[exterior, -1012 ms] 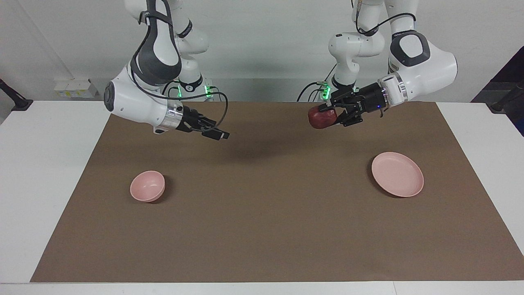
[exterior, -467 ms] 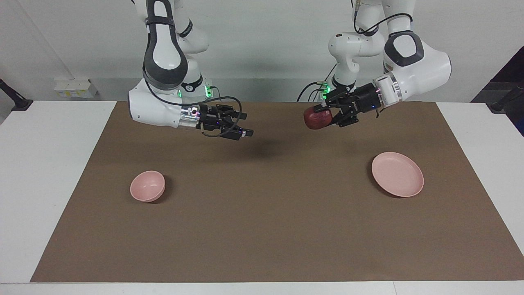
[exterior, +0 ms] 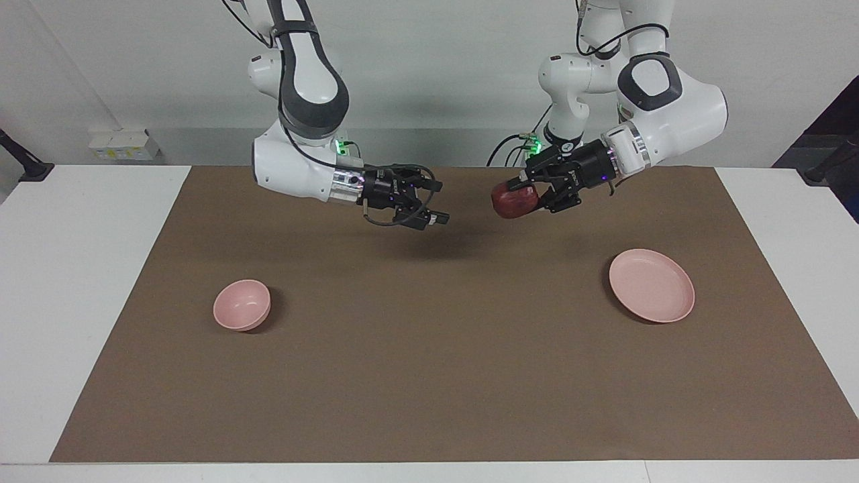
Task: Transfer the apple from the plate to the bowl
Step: 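Hold the apple with the left gripper while the right gripper approaches it, then close the right gripper around the apple held by the left gripper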
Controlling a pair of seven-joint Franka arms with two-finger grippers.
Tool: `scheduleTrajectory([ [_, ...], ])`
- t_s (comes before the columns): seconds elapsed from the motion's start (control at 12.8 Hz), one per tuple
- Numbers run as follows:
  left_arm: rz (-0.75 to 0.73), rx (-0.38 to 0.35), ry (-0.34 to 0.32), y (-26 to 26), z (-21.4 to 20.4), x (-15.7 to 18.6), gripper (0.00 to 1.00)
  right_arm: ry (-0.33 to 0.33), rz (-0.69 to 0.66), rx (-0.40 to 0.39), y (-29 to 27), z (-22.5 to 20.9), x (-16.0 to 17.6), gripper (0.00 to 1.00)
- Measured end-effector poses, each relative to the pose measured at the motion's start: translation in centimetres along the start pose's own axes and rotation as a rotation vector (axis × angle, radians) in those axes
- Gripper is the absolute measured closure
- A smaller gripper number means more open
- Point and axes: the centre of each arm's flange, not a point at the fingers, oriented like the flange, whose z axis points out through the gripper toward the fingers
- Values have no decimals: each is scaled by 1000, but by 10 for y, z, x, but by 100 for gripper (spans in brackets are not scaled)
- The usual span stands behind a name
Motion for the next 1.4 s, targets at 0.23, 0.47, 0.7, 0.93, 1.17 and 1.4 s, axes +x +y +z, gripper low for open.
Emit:
scheduleTrajectory([
  [0.23,-3,16,42,2,7,3,26,23,10,25,5,20,-11,0],
  [0.47,-7,18,36,7,16,0,26,42,25,51,10,40,-21,0],
  [0.7,-19,18,30,9,19,-2,26,60,30,70,14,50,-25,0],
  [0.93,-39,18,27,9,21,-3,26,57,47,72,14,50,-24,0],
  [1.17,-56,18,26,9,22,-3,26,49,60,76,14,50,-23,0],
  [1.4,-65,20,21,6,23,-4,26,47,58,86,11,45,-24,0],
])
